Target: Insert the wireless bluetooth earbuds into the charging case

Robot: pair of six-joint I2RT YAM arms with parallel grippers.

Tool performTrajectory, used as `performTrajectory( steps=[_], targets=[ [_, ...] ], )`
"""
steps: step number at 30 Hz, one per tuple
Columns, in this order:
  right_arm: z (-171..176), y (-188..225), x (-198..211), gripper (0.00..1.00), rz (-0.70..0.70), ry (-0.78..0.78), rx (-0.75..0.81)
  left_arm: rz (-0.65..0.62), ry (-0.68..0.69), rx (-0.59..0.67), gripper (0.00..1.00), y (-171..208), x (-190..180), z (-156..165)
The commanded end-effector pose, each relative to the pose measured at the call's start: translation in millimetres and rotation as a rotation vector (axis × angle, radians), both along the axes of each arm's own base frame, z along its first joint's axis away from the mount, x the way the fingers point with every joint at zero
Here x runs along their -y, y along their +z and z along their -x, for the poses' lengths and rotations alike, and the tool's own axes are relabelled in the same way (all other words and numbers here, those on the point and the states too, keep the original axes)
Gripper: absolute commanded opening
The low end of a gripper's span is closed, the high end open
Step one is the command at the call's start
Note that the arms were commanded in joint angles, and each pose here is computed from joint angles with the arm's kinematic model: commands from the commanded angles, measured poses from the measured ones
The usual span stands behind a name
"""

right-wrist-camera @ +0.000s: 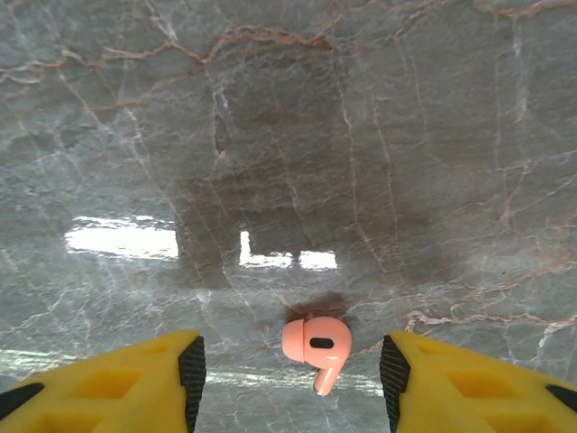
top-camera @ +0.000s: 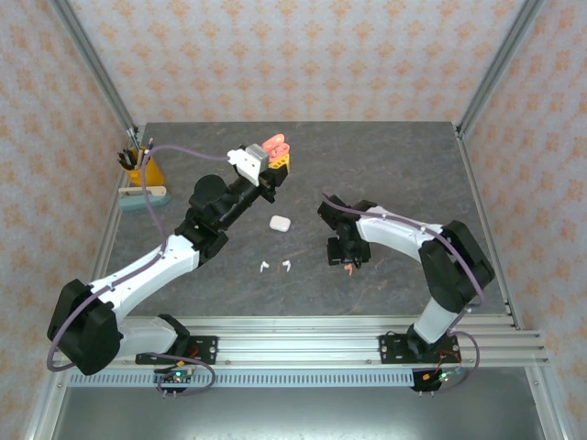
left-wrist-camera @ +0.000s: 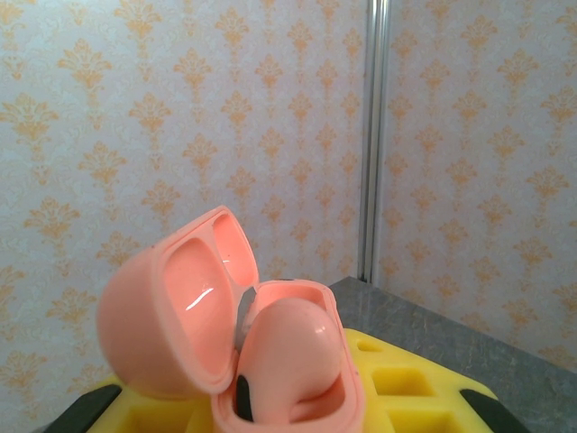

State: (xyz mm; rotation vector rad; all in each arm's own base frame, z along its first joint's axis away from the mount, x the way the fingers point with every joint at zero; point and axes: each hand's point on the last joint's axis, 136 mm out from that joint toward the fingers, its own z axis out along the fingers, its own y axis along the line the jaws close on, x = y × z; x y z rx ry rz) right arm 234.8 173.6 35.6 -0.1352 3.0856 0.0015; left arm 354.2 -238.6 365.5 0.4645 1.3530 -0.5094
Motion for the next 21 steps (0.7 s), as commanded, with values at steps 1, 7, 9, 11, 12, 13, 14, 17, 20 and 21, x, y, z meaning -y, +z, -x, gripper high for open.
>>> performTrajectory(
  steps=[1, 7, 9, 11, 12, 13, 14, 17, 20, 21],
  targets=[
    [7.6, -8.0, 12.5, 0.55, 0.062, 0.012, -0.02, -0.007, 0.01, 0.031, 0.0, 9.4, -4.2, 1.7],
    [10.1, -12.4, 19.5, 0.52, 0.094, 0.006, -0.024, -0.009, 0.01, 0.028, 0.0, 7.8, -4.2, 1.6],
    [11.1, -14.2, 21.3, 0.5, 0.099, 0.002, -0.027, -0.009, 0.008, 0.028, 0.0, 7.8, -3.6, 1.7],
    [12.0, -15.7, 21.0, 0.49, 0.098, 0.002, -0.029, -0.01, 0.009, 0.026, 0.0, 7.0, -3.7, 1.2],
    [11.8, -16.1, 20.6, 0.48, 0.094, 0.001, -0.028, -0.009, 0.008, 0.027, 0.0, 7.3, -3.5, 1.4],
    [12.3, -17.1, 20.8, 0.48, 0.095, 0.0, -0.031, -0.009, 0.008, 0.025, 0.0, 7.0, -3.6, 1.4],
    [12.5, -17.5, 20.8, 0.48, 0.094, 0.0, -0.03, -0.008, 0.008, 0.026, 0.0, 7.4, -3.6, 1.6],
    [11.7, -18.8, 20.5, 0.48, 0.094, -0.001, -0.029, -0.008, 0.009, 0.024, 0.0, 7.0, -3.9, 0.9],
    [9.9, -19.6, 18.6, 0.47, 0.089, 0.002, -0.026, -0.008, 0.008, 0.023, 0.0, 7.2, -3.5, 1.4],
    [9.6, -20.2, 18.4, 0.47, 0.089, 0.003, -0.026, -0.008, 0.008, 0.023, 0.0, 7.0, -3.5, 1.2]
  ],
)
